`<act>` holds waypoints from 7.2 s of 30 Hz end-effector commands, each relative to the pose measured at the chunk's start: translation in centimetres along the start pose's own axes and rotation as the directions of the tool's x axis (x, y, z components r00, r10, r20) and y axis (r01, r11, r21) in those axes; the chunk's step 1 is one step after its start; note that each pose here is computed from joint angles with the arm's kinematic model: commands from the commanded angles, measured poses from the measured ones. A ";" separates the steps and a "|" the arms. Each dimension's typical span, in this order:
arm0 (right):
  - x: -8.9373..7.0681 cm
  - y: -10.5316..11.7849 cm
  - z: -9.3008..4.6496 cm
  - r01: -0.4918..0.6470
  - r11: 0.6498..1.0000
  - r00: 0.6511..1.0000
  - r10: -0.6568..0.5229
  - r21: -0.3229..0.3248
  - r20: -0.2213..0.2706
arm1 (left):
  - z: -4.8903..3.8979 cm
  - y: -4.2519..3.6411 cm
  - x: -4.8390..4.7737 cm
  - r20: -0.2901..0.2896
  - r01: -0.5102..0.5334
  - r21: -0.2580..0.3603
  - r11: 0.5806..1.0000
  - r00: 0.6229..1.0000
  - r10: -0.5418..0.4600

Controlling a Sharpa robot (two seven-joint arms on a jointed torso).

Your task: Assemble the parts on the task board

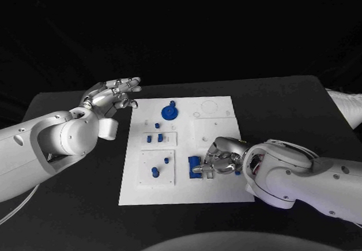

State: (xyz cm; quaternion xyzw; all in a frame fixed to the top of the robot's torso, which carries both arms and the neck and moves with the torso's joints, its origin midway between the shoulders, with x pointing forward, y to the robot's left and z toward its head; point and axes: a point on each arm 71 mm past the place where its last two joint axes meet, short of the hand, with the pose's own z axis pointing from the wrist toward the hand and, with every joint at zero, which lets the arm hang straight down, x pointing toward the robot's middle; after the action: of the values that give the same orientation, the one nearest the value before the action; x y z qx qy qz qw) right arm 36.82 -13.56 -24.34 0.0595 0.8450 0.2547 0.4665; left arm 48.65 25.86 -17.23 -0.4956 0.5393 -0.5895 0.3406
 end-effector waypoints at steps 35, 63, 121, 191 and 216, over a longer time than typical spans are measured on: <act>-6.0 -6.5 -5.1 -0.102 0.995 0.987 0.101 -0.001 0.128 | 0.08 0.09 0.32 -0.022 0.002 -0.002 1.000 1.000 -0.002; -3.2 -6.6 -4.5 0.223 0.969 0.959 -0.237 0.104 0.157 | -0.10 0.35 0.21 -0.024 -0.001 -0.008 1.000 1.000 0.000; -0.9 -4.8 -2.5 0.420 0.905 0.900 -0.425 0.067 0.101 | -0.29 0.28 0.05 -0.025 -0.005 -0.008 1.000 1.000 0.005; 0.1 -3.1 -1.6 -0.174 0.980 0.984 0.169 0.102 0.053 | -0.33 0.38 0.77 -0.047 -0.003 -0.014 1.000 0.999 0.003; 0.3 -3.3 -1.1 -0.134 0.985 0.991 0.132 0.110 0.026 | -0.36 0.38 0.77 -0.047 -0.004 -0.016 1.000 0.999 0.003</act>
State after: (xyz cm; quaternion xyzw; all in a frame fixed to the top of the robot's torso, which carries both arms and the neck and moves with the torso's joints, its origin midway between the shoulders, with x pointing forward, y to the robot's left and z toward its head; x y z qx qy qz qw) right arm 36.26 -16.76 -25.65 0.1532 0.8458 0.2409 0.4507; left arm 48.11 25.45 -17.53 -0.4903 0.5512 -0.5884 0.3310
